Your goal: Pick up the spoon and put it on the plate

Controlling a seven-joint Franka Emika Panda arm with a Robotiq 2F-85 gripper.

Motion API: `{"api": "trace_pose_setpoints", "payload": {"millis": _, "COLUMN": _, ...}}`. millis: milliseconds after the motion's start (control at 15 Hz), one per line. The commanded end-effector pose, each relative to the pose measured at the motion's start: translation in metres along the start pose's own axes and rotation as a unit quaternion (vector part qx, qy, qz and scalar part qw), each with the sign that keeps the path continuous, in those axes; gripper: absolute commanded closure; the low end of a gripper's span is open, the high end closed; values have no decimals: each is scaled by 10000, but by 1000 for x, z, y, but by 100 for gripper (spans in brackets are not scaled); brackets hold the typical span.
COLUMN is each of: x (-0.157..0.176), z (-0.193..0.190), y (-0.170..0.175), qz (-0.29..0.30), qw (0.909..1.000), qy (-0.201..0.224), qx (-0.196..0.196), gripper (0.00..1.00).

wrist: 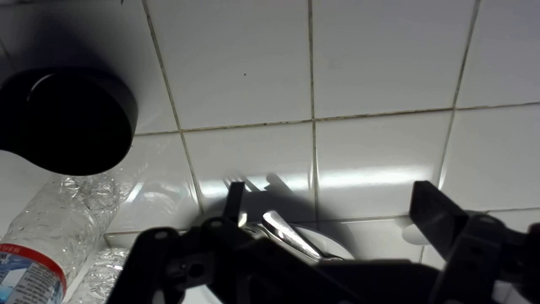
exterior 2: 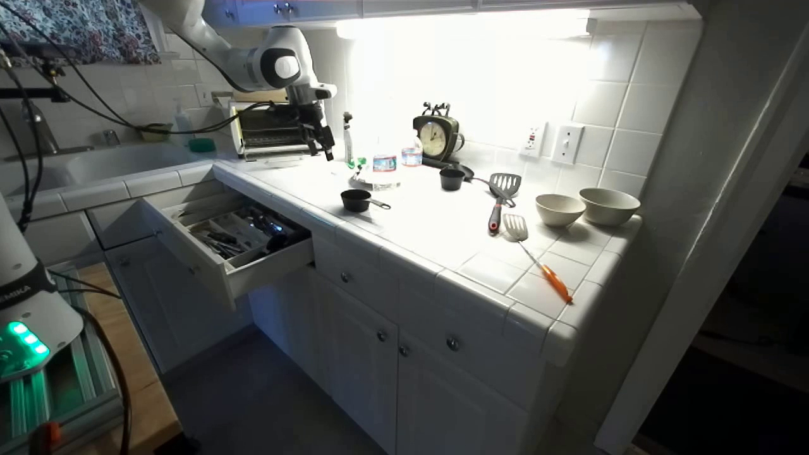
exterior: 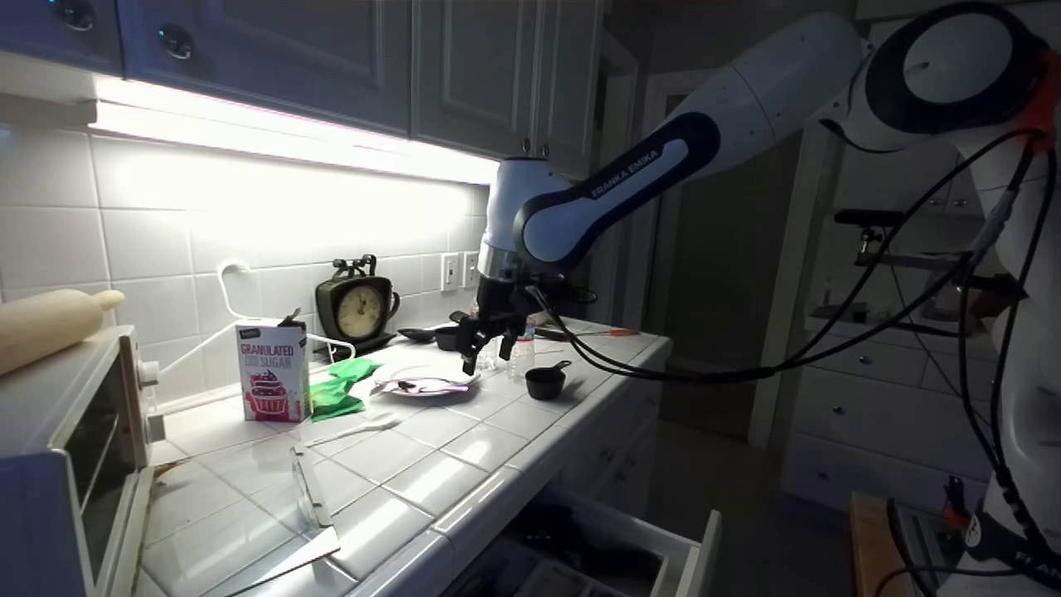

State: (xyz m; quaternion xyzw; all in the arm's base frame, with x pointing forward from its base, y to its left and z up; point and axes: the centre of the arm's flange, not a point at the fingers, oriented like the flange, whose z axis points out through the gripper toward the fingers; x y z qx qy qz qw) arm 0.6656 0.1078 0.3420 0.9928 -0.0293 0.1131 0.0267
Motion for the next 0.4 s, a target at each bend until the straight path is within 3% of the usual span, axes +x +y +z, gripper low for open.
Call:
{"api": "trace_pose_setpoints", "payload": {"millis": 0, "x": -20, "z": -12, "y": 2, "qz": 210, "qw": 9995, "qy": 183, "qx": 134, "gripper": 0}}
{"api": "trace_pose_setpoints", "payload": {"millis": 333, "x": -6, "z": -5, "y": 1, "qz": 70, "qw": 9998, "qy": 193, "qx": 71, "gripper": 0}}
